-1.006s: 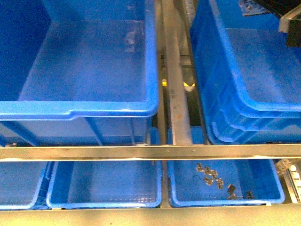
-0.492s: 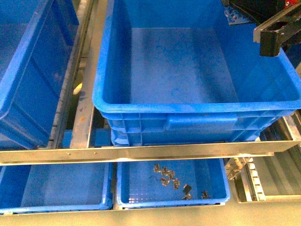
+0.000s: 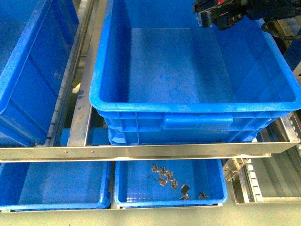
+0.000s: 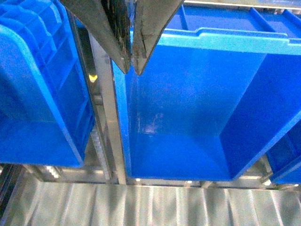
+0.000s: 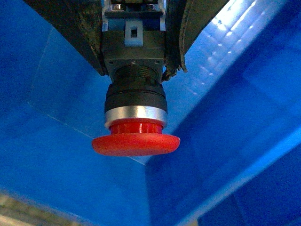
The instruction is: Pick red and yellow buttons and place in box
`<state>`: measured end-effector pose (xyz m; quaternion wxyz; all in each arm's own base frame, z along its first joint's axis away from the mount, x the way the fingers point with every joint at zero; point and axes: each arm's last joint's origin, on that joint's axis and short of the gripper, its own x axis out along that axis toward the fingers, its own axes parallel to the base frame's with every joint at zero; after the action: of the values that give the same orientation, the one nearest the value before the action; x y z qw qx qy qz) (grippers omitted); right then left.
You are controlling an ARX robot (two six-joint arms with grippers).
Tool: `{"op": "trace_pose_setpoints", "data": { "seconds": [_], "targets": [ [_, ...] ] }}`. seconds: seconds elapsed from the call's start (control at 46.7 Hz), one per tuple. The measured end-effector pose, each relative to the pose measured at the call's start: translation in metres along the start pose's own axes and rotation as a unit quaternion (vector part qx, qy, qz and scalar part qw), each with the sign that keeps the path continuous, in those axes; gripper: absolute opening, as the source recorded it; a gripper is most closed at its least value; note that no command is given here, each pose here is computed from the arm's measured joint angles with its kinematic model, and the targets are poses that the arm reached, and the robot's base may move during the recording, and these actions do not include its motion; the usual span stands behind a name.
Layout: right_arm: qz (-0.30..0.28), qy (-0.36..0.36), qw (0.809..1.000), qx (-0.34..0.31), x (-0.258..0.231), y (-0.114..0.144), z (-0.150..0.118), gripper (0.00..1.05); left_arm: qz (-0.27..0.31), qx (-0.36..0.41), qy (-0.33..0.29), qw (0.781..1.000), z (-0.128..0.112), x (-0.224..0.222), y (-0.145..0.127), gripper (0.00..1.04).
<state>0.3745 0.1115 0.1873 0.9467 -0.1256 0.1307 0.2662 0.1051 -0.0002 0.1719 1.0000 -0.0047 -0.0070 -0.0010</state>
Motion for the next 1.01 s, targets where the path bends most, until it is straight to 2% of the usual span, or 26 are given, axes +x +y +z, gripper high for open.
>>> {"op": "trace_pose_setpoints", "data": {
  "seconds": [0.043,0.214,0.3,0.407,0.621,0.77,0.899,1.006],
  "targets": [
    [-0.005,0.014,1.000,0.008,0.020,-0.009,-0.002,0.26,0.000,0.000,0.014,1.000,-0.004,-0.005,0.000,0.03],
    [-0.030,0.054,0.997,0.047,0.075,-0.035,-0.007,0.26,0.000,0.000,0.006,1.000,-0.003,-0.008,0.000,0.03],
    [-0.038,0.065,0.995,0.059,0.099,-0.045,-0.008,0.26,0.001,0.001,0.004,1.000,-0.003,-0.008,0.000,0.15],
    [-0.057,0.080,0.993,0.064,0.128,-0.054,-0.012,0.26,0.001,0.001,0.004,1.000,-0.003,-0.008,0.000,0.36],
    [-0.079,0.105,0.988,0.074,0.151,-0.056,-0.023,0.26,0.001,0.001,0.004,1.000,-0.003,-0.008,0.000,0.68],
    [-0.100,0.128,0.983,0.081,0.169,-0.052,-0.041,0.26,0.001,0.001,0.004,1.000,-0.003,-0.008,0.000,0.97],
    [-0.100,0.141,0.982,0.081,0.177,-0.049,-0.050,0.27,0.001,0.001,0.004,1.000,-0.003,-0.008,0.000,0.97],
    [-0.102,0.141,0.981,0.083,0.181,-0.048,-0.050,0.45,0.001,0.001,0.004,1.000,-0.003,-0.008,0.000,0.97]
  ]
}}
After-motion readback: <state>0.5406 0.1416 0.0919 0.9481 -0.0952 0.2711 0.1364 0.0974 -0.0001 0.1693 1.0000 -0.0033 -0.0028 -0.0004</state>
